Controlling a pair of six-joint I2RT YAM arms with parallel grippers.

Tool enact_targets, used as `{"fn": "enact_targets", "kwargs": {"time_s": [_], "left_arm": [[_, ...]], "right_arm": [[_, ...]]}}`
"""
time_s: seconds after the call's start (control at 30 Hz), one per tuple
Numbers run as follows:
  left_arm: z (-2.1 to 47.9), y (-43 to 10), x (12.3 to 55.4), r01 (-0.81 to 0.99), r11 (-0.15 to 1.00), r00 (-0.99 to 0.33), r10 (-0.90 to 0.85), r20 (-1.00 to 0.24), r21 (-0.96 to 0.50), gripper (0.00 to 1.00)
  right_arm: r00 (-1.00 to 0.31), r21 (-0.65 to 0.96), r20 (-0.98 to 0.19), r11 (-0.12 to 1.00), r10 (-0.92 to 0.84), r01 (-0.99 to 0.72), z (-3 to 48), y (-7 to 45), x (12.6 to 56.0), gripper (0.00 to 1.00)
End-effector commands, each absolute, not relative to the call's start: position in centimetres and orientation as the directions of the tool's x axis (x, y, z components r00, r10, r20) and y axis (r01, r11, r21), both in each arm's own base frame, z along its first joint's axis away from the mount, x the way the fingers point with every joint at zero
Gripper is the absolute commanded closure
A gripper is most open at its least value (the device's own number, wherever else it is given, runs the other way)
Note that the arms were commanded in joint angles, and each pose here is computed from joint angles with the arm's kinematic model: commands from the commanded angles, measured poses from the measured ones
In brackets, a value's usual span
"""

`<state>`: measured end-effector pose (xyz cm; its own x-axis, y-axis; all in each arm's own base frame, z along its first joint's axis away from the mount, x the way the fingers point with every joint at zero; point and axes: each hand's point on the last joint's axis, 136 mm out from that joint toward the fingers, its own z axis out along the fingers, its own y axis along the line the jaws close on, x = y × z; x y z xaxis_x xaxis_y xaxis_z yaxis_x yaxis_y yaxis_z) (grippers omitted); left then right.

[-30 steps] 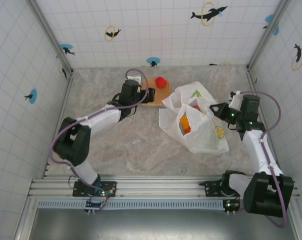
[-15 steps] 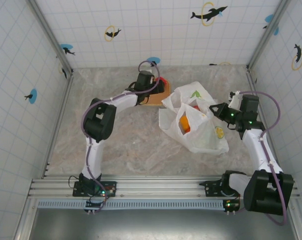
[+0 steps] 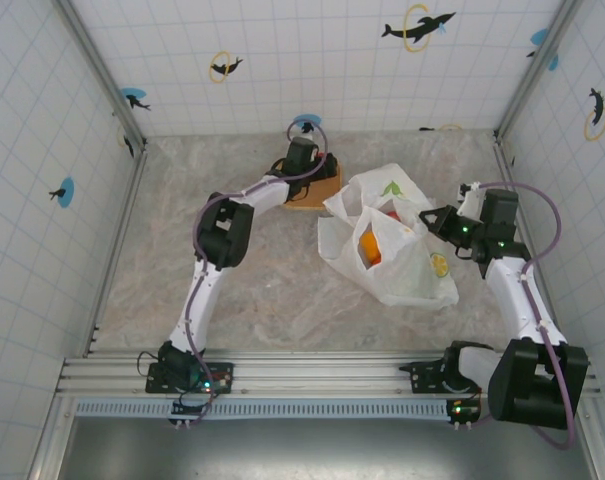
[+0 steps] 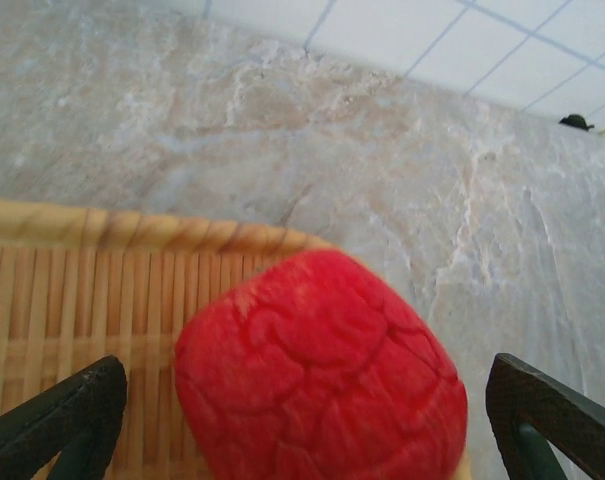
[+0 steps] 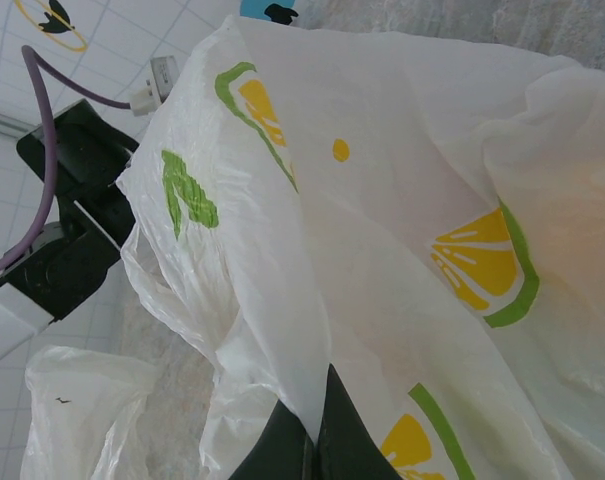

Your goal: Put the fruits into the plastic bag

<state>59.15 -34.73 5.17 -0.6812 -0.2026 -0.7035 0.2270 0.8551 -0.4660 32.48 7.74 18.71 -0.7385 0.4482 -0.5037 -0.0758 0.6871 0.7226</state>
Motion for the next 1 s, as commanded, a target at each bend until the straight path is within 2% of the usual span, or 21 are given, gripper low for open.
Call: {"fn": "enact_targets", "kwargs": {"time_s": [0.0, 0.17, 0.3, 0.43, 0.57, 0.83, 0.97], "left_arm": [[3.9, -34.5, 60.3, 0.206, 0.840, -0.694, -0.236, -0.680, -0.502, 0.08], [2.8, -34.9, 60.4, 0.212, 0.825, -0.700, -0.245, -0.671, -0.523, 0.17], [2.5, -35.1, 60.3, 0.219, 0.823, -0.703, -0.240, -0.669, -0.525, 0.30], [3.7, -35.3, 60.4, 0.241, 0.816, -0.689, -0.237, -0.685, -0.525, 0.43], [5.6, -35.3, 60.5, 0.270, 0.816, -0.667, -0.225, -0.710, -0.512, 0.52], [10.9, -34.0, 59.4, 0.307, 0.821, -0.614, -0.215, -0.760, -0.481, 0.54], [14.9, -33.0, 57.3, 0.337, 0.806, -0.584, -0.227, -0.779, -0.487, 0.55]], "right_arm": [[-0.730, 0.709, -0.525, 0.699, 0.437, -0.091, 18.7, 7.5, 32.6, 1.00], [-0.731, 0.706, -0.522, 0.704, 0.439, -0.081, 18.4, 7.2, 32.5, 1.00], [-0.732, 0.706, -0.521, 0.704, 0.440, -0.079, 18.3, 7.2, 32.5, 1.00], [-0.735, 0.709, -0.514, 0.701, 0.442, -0.073, 18.0, 7.2, 32.6, 1.00], [-0.738, 0.711, -0.509, 0.700, 0.444, -0.070, 17.8, 7.2, 32.6, 1.00], [-0.739, 0.710, -0.505, 0.701, 0.445, -0.064, 17.6, 7.1, 32.9, 1.00], [-0.740, 0.713, -0.503, 0.699, 0.446, -0.063, 17.5, 7.1, 33.0, 1.00]]}}
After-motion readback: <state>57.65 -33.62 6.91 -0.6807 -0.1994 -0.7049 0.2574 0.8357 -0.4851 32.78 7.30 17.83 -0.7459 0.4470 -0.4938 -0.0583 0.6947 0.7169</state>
